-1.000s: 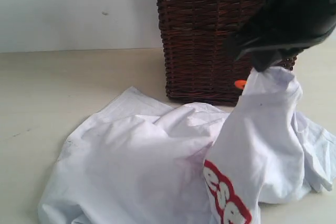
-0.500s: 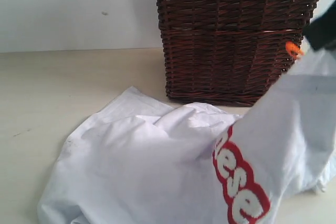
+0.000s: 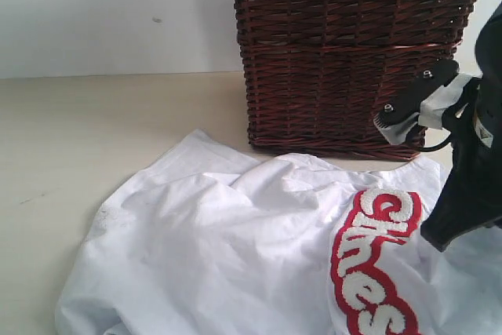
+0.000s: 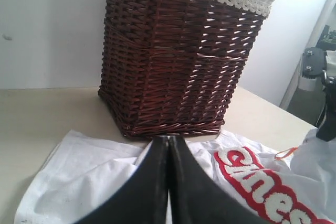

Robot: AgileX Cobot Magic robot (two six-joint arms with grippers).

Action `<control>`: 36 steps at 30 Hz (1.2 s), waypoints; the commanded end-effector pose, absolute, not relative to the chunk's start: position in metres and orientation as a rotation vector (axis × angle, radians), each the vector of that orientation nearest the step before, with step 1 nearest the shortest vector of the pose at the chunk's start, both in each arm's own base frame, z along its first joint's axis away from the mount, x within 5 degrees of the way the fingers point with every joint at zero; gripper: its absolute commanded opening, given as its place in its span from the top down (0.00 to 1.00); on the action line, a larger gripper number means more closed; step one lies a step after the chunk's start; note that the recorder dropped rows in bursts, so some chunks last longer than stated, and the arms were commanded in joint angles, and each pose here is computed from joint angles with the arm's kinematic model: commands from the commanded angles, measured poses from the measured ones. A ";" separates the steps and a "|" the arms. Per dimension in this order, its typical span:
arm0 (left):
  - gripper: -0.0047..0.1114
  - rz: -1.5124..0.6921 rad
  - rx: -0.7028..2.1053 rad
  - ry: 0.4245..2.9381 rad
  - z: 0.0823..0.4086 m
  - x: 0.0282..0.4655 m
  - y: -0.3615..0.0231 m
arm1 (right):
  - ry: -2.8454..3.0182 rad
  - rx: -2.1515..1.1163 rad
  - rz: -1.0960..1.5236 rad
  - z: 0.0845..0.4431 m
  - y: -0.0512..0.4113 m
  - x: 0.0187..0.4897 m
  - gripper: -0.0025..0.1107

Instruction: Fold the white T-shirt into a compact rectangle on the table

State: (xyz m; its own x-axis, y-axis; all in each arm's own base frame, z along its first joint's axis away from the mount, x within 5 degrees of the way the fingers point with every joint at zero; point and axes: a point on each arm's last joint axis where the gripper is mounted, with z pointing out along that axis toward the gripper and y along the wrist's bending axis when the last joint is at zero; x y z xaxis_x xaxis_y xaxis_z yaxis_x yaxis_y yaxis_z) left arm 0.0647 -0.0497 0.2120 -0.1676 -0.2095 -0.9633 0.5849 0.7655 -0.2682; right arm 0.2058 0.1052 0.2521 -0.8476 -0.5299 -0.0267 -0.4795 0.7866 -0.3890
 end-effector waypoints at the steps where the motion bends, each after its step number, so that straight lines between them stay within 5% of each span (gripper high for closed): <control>1: 0.96 -0.727 0.300 1.575 0.213 0.065 -0.049 | 2.793 -0.771 -0.649 0.253 0.102 0.211 0.54; 16: 0.96 -0.750 0.299 1.526 0.217 0.060 -0.047 | 2.735 -0.686 -0.638 0.268 0.095 0.207 0.50; 25: 0.96 -0.514 0.023 1.233 0.237 0.048 -0.016 | 2.730 -0.687 -0.632 0.268 0.096 0.207 0.50; 36: 0.96 -0.413 -0.047 1.257 0.235 0.053 -0.011 | 2.714 -0.691 -0.589 0.267 0.099 0.209 0.50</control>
State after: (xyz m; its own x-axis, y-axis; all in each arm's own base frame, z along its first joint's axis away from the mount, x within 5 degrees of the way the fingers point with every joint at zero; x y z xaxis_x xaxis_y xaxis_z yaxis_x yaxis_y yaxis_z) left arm 0.0524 -0.0111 0.2343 0.2407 -0.3231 -0.9152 0.2788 0.9263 -0.2536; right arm 0.2085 0.0981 0.2649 -0.8509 -0.5067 -0.1387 -0.3991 0.7952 -0.4566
